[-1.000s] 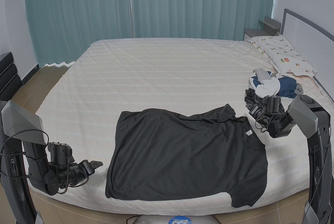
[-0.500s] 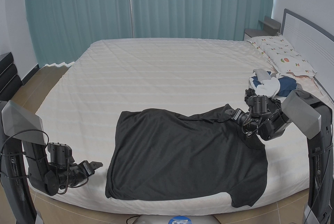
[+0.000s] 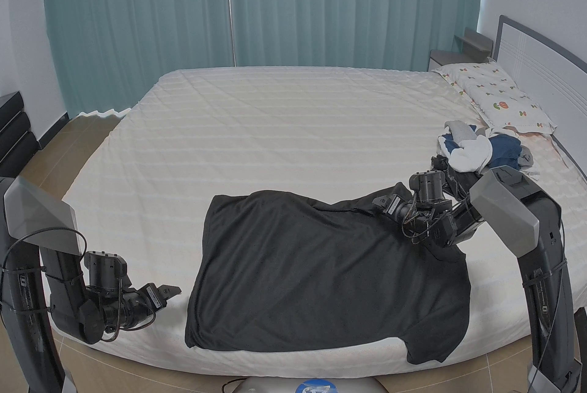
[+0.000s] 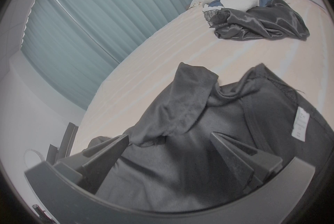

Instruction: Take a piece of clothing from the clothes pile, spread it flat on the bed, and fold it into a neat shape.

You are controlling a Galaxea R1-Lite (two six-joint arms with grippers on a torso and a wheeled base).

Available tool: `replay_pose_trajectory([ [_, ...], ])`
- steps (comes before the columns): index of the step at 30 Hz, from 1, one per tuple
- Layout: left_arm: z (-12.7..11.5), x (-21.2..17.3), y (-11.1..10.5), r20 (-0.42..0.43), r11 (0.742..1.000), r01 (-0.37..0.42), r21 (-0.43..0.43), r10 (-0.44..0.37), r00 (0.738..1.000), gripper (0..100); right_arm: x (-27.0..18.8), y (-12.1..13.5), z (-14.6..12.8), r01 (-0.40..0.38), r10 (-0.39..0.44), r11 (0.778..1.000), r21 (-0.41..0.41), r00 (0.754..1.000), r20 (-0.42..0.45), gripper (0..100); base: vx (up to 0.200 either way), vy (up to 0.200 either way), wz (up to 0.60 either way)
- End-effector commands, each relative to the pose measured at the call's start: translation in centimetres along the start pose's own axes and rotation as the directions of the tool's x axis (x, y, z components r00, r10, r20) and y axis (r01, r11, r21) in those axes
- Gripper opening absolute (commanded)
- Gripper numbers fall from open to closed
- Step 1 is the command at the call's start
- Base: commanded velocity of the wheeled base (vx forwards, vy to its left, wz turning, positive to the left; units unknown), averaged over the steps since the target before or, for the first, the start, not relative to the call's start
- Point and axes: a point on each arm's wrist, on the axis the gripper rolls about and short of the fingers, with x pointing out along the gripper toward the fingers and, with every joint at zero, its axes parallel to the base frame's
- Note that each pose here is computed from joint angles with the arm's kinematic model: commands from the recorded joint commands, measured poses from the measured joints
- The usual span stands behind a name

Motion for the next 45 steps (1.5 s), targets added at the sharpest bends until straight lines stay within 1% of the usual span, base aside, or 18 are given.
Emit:
replay_pose_trajectory([
  [1,0.0,0.0,0.0,-0.002,1.000,-0.001,-0.001,0.001,1.000,100,1.3,0.0,-0.6,-0.012,0.012,1.000,0.007,1.000,0.011,0,0.000,0.000,0.00],
  [4,-0.1,0.0,0.1,-0.004,1.000,-0.001,-0.001,0.001,1.000,100,1.5,0.3,-0.3,-0.019,0.019,1.000,0.007,1.000,0.019,0,0.000,0.000,0.00],
  [9,0.0,0.0,0.0,-0.001,1.000,0.000,0.000,0.000,1.000,100,2.6,1.8,0.9,-0.028,0.027,1.000,0.002,0.991,0.128,0,0.000,0.000,0.00],
  [11,0.0,0.1,0.0,-0.002,1.000,-0.002,-0.001,0.002,1.000,100,2.4,2.7,1.3,-0.048,0.047,0.999,-0.001,0.988,0.145,0,0.000,0.000,0.00],
  [15,0.0,0.1,0.0,-0.002,1.000,-0.002,-0.002,0.002,1.000,100,1.8,4.4,3.3,-0.101,0.101,0.995,-0.010,0.974,0.202,0,0.000,0.000,0.00],
  [16,0.0,0.1,0.0,-0.002,1.000,-0.002,-0.002,0.002,1.000,100,1.9,5.2,4.6,-0.131,0.130,0.991,-0.012,0.962,0.241,0,0.000,0.000,0.00],
  [18,-0.1,0.0,0.0,-0.004,1.000,-0.002,-0.001,0.002,1.000,100,2.2,6.0,5.6,-0.154,0.153,0.988,-0.015,0.951,0.270,0,0.000,0.000,0.00],
  [20,-0.1,0.0,0.0,-0.002,1.000,-0.001,-0.001,0.001,1.000,100,2.8,5.6,5.1,-0.135,0.135,0.991,-0.014,0.960,0.244,0,0.000,0.000,0.00],
  [24,-0.1,0.0,0.0,-0.002,1.000,-0.001,-0.001,0.001,1.000,100,2.9,5.9,4.7,-0.166,0.168,0.986,-0.025,0.964,0.208,0,0.000,0.000,0.00],
  [25,0.0,0.0,0.0,-0.002,1.000,-0.002,-0.002,0.002,1.000,100,2.9,5.9,4.6,-0.166,0.168,0.986,-0.027,0.964,0.206,100,0.000,0.000,0.00],
  [27,-0.1,0.0,0.0,-0.005,1.000,-0.003,-0.002,0.003,1.000,100,2.8,6.0,4.8,-0.185,0.186,0.982,-0.029,0.959,0.216,100,0.000,0.000,0.00],
  [30,-0.1,0.0,0.0,-0.003,1.000,-0.003,-0.001,0.003,1.000,100,3.0,6.2,5.0,-0.240,0.242,0.970,-0.040,0.936,0.256,100,0.000,0.000,0.00],
  [34,-0.1,0.0,0.0,-0.005,1.000,-0.003,0.000,0.003,1.000,100,3.2,5.4,5.1,-0.222,0.223,0.974,-0.033,0.938,0.265,100,0.000,0.000,0.00],
  [38,-0.1,0.0,0.0,-0.005,1.000,-0.003,0.000,0.003,1.000,100,2.3,5.2,7.0,-0.211,0.209,0.977,-0.025,0.933,0.292,100,0.000,0.000,0.00],
  [39,-0.1,0.0,0.0,-0.002,1.000,-0.002,0.000,0.002,1.000,100,1.9,5.4,7.5,-0.199,0.197,0.980,-0.023,0.939,0.283,100,0.000,0.000,0.00],
  [40,-0.1,0.0,0.0,-0.003,1.000,-0.002,0.000,0.002,1.000,100,1.4,5.1,7.4,-0.146,0.146,0.989,-0.020,0.962,0.230,100,0.000,0.000,0.00],
  [42,-0.1,0.0,0.0,-0.003,1.000,-0.002,0.000,0.002,1.000,100,0.6,4.7,7.5,-0.085,0.087,0.996,-0.018,0.982,0.169,100,0.000,0.000,0.00],
  [45,-0.1,0.0,0.0,-0.003,1.000,-0.002,0.000,0.002,1.000,100,0.2,3.9,7.9,-0.050,0.050,0.999,-0.004,0.985,0.162,100,0.000,0.000,0.00],
])
